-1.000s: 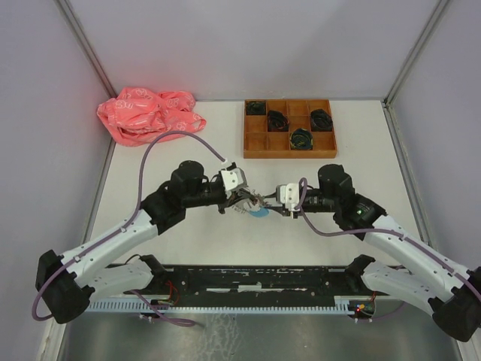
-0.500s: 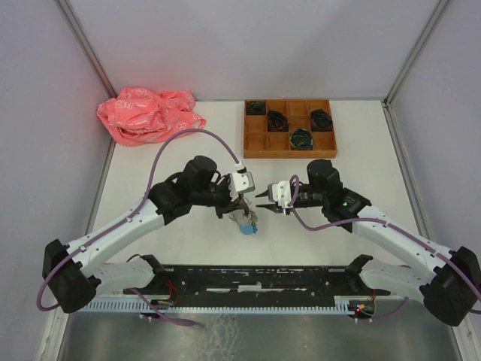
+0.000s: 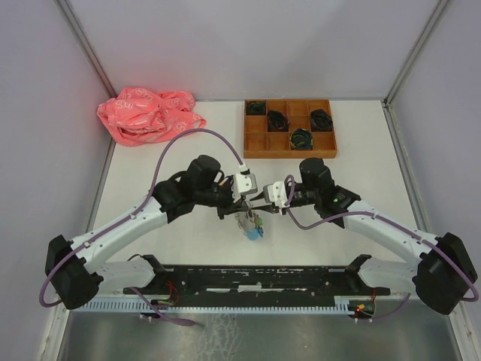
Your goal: Put the keys on the keyring
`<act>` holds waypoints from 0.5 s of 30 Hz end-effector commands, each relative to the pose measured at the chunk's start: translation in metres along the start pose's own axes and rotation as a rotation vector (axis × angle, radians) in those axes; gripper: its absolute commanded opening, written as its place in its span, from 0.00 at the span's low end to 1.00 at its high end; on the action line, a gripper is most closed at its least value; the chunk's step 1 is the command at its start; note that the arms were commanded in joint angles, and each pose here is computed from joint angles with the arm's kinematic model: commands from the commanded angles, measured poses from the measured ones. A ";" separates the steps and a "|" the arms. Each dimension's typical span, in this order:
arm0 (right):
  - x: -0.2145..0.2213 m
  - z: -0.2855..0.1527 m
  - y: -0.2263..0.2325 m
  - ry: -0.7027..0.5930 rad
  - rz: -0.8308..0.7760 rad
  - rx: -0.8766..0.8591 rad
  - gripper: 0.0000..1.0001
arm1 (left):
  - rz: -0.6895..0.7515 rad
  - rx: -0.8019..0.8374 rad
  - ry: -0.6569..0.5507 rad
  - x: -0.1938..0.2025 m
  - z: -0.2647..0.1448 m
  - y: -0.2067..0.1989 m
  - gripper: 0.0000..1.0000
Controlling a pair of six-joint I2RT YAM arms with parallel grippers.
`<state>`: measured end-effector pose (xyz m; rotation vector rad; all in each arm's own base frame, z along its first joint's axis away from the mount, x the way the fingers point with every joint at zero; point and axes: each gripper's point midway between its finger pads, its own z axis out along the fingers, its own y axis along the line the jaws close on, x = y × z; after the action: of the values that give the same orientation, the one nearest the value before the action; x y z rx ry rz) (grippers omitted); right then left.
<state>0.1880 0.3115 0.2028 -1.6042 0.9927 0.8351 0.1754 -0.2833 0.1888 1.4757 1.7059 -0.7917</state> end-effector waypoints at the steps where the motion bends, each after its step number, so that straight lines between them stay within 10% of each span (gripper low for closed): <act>1: -0.006 0.000 0.006 -0.017 -0.037 -0.058 0.35 | 0.103 0.001 -0.103 -0.038 -0.007 0.003 0.03; 15: -0.003 0.006 0.004 -0.033 -0.022 -0.070 0.25 | 0.111 0.048 -0.113 -0.039 -0.003 -0.004 0.03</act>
<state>0.1808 0.3099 0.1800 -1.6734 1.0131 0.8759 0.1703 -0.2855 0.1893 1.5041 1.6835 -0.8169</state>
